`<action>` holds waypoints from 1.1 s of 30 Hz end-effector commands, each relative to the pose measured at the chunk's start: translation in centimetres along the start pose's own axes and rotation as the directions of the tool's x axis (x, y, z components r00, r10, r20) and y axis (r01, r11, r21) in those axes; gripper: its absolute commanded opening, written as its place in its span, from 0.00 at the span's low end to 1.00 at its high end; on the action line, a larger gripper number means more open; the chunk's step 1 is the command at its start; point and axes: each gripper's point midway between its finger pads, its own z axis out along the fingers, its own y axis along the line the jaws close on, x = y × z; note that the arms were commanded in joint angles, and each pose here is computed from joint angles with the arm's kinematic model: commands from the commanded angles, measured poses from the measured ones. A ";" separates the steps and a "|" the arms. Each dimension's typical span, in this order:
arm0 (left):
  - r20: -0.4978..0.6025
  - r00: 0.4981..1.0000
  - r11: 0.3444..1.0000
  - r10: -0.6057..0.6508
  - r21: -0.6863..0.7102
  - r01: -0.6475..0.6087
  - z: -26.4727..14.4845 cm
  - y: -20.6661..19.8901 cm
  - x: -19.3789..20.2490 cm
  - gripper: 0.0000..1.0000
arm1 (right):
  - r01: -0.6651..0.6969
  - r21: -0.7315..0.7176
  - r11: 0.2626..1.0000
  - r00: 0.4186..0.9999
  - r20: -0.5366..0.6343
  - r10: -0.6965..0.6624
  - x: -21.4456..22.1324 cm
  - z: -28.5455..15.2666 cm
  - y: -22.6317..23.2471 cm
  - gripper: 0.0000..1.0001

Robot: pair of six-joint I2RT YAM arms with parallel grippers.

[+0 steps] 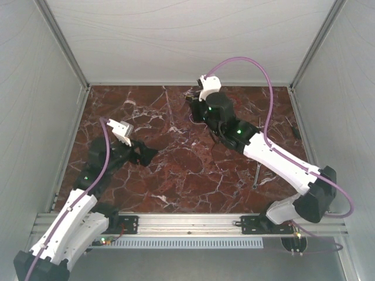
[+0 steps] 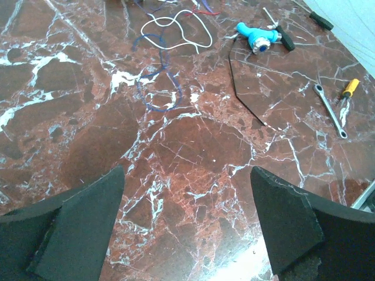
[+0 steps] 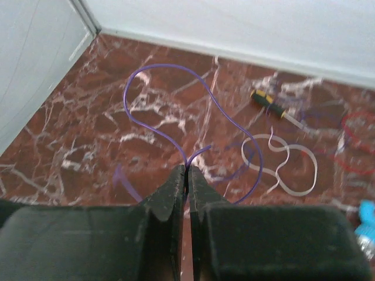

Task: Zip-tie the wires
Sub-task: Pick up the cable at the center of the board, then straighten the cable at the center of the board.

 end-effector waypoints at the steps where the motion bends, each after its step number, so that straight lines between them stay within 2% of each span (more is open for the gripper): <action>1: 0.066 0.995 0.993 0.069 0.088 -0.075 -0.3 -1.7 -1.6 0.88 | -0.240 -0.024 0.971 0.970 -0.051 0.238 0.8 -3.8 0.3 0.00; 4: 0.064 0.995 0.977 0.083 0.191 -0.094 -0.6 -3.5 -1.4 0.89 | -0.295 -0.057 0.954 0.951 -0.111 0.287 3.5 -5.0 0.7 0.00; 6: 0.065 0.997 0.963 0.048 0.262 -0.064 -0.8 -4.9 -1.7 0.91 | -0.309 -0.108 0.945 0.946 -0.138 0.294 4.9 -5.7 1.4 0.00; 8: 0.060 0.998 0.932 0.005 0.360 -0.027 -1.4 -6.9 -2.2 0.92 | -0.320 -0.154 0.935 0.943 -0.149 0.298 5.3 -6.3 2.0 0.00; 11: 0.059 0.998 0.900 -0.009 0.435 -0.018 -1.7 -8.3 -3.1 0.92 | -0.329 -0.238 0.914 0.941 -0.166 0.296 5.4 -7.5 3.2 0.00; 18: 0.014 1.000 0.865 -0.022 0.501 0.012 -0.9 -9.2 -3.9 0.88 | -0.328 -0.391 0.860 0.945 -0.146 0.294 4.6 -10.0 4.8 0.00; 25: 0.006 0.997 0.850 -0.075 0.523 0.061 0.1 -9.4 -4.8 0.86 | -0.336 -0.419 0.843 0.942 -0.151 0.300 5.1 -11.0 4.9 0.00; 29: -0.021 0.994 0.818 -0.105 0.567 0.099 0.3 -10.1 -4.9 0.80 | -0.334 -0.438 0.835 0.943 -0.151 0.298 5.1 -11.3 5.1 0.00; 33: -0.040 0.993 0.769 -0.111 0.630 0.112 -0.1 -11.2 -4.7 0.63 | -0.334 -0.445 0.831 0.942 -0.150 0.299 5.2 -11.4 5.2 0.00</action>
